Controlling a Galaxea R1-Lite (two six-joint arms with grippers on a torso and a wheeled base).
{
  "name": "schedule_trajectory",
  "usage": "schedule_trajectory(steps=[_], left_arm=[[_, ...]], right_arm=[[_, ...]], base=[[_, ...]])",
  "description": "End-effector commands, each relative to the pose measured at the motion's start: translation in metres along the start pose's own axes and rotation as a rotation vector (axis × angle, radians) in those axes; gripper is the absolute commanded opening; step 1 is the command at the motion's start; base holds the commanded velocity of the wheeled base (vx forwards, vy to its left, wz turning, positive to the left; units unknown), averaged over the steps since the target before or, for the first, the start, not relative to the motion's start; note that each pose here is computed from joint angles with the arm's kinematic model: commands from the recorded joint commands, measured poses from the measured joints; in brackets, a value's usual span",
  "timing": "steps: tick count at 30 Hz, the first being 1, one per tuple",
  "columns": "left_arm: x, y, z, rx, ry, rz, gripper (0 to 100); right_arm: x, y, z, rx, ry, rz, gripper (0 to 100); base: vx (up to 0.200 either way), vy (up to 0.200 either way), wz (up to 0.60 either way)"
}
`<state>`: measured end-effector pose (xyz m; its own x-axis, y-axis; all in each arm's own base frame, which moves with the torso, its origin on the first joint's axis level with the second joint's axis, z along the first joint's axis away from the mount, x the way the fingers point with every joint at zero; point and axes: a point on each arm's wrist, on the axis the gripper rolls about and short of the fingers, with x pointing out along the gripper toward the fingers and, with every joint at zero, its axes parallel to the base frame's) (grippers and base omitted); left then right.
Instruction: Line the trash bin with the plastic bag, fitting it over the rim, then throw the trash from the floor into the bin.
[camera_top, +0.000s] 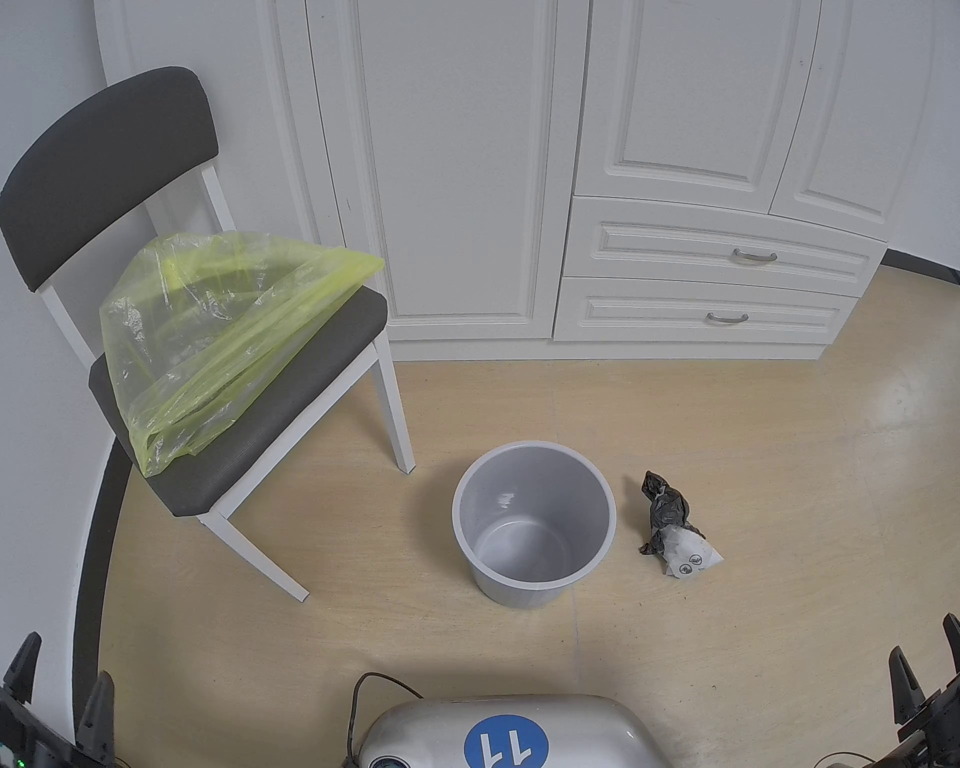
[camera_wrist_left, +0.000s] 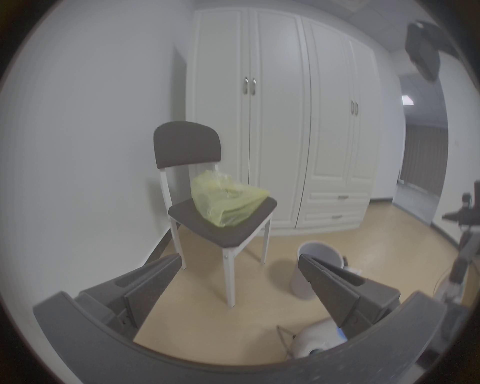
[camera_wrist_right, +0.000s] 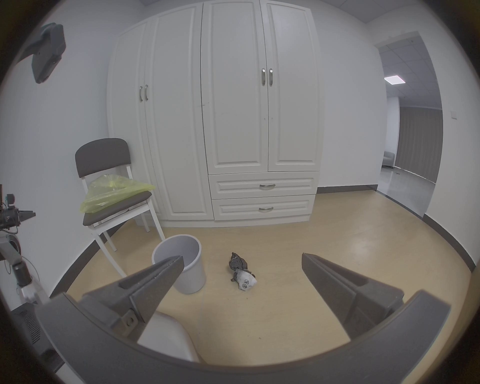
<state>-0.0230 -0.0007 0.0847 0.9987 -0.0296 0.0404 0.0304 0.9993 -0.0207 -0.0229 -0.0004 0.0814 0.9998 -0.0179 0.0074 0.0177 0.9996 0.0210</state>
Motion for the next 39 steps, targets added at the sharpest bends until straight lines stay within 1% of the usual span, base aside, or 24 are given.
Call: schedule_trajectory(steps=[1,2,3,4,5,7,8,9,10,11,13,14,16,17,19,21,23,26,30,32,34,36,37,39], left_arm=[[-0.013,-0.002,0.046,-0.155,-0.29,-0.053,100],[-0.018,-0.003,0.063,-0.157,-0.339,-0.1,100],[-0.019,-0.003,0.065,-0.149,-0.342,-0.103,100],[-0.021,-0.003,0.068,-0.125,-0.333,-0.101,100],[-0.021,-0.003,0.068,-0.107,-0.316,-0.097,100],[-0.021,-0.003,0.068,-0.107,-0.316,-0.097,100],[-0.021,-0.003,0.07,-0.067,-0.231,-0.087,100],[-0.02,-0.003,0.074,-0.061,-0.191,-0.09,100],[-0.02,-0.003,0.076,-0.061,-0.179,-0.092,100],[-0.011,-0.002,0.086,-0.063,-0.091,-0.101,100],[0.009,-0.002,0.104,-0.067,0.013,-0.097,100],[0.017,-0.003,0.11,-0.067,0.044,-0.092,100],[0.044,-0.003,0.121,-0.072,0.143,-0.07,100],[0.055,-0.003,0.126,-0.073,0.174,-0.05,100],[0.076,0.0,0.13,-0.071,0.238,0.018,100],[0.09,0.001,0.134,-0.07,0.271,0.05,100],[0.098,0.001,0.135,-0.071,0.285,0.051,100],[0.1,0.001,0.134,-0.069,0.285,0.046,100],[0.104,0.001,0.138,-0.005,0.259,0.032,100],[0.11,0.001,0.138,0.023,0.269,0.03,100],[0.12,0.001,0.141,0.055,0.285,0.029,100],[0.139,0.002,0.137,0.088,0.331,0.026,100],[0.145,0.002,0.132,0.094,0.356,0.03,100],[0.156,0.003,0.127,0.098,0.379,0.032,100]], right_arm=[[0.0,0.0,-0.005,-0.016,-0.002,-0.005,100],[-0.001,0.0,0.003,-0.071,-0.056,0.012,100],[-0.002,0.001,0.006,-0.083,-0.085,0.021,100],[-0.005,0.002,0.022,-0.109,-0.198,0.071,100],[-0.006,0.003,0.027,-0.111,-0.232,0.115,100],[-0.006,0.003,0.027,-0.111,-0.232,0.115,100],[-0.005,0.005,0.031,-0.12,-0.219,0.183,100],[-0.004,0.006,0.033,-0.119,-0.191,0.182,100],[-0.003,0.006,0.034,-0.118,-0.183,0.181,100],[0.001,0.006,0.043,-0.114,-0.139,0.19,100],[0.011,0.006,0.066,-0.106,-0.075,0.198,100],[0.016,0.006,0.073,-0.102,-0.052,0.194,100],[0.033,0.006,0.093,-0.087,0.015,0.147,100],[0.042,0.006,0.101,-0.085,0.04,0.126,100],[0.06,0.005,0.119,-0.084,0.08,0.089,100],[0.078,0.005,0.131,-0.089,0.119,0.079,100],[0.092,0.006,0.14,-0.087,0.139,0.087,100],[0.102,0.006,0.146,-0.074,0.151,0.09,100],[0.109,0.006,0.152,-0.013,0.151,0.088,100],[0.116,0.006,0.153,-0.007,0.168,0.094,100],[0.125,0.009,0.15,-0.005,0.206,0.12,100],[0.134,0.015,0.136,0.001,0.28,0.167,100],[0.136,0.016,0.131,0.009,0.305,0.174,100],[0.139,0.016,0.126,0.025,0.313,0.166,100]], base=[[0.0,0.0,0.0],[0.0,0.0,0.0],[0.0,0.0,0.0],[0.0,0.0,0.0],[0.0,0.0,0.0],[0.0,0.0,0.0],[0.0,0.0,0.0],[0.0,0.0,0.0],[0.0,0.0,0.0],[0.0,0.0,0.0],[0.0,0.0,0.0],[0.0,0.0,0.0],[0.0,0.0,0.0],[0.0,0.0,0.0],[0.0,0.0,0.0],[0.0,0.0,0.0],[0.0,0.0,0.0],[0.0,0.0,0.0],[0.0,0.0,0.0],[0.0,0.0,0.0],[0.0,0.0,0.0],[0.0,0.0,0.0],[0.0,0.0,0.0],[0.0,0.0,0.0]])
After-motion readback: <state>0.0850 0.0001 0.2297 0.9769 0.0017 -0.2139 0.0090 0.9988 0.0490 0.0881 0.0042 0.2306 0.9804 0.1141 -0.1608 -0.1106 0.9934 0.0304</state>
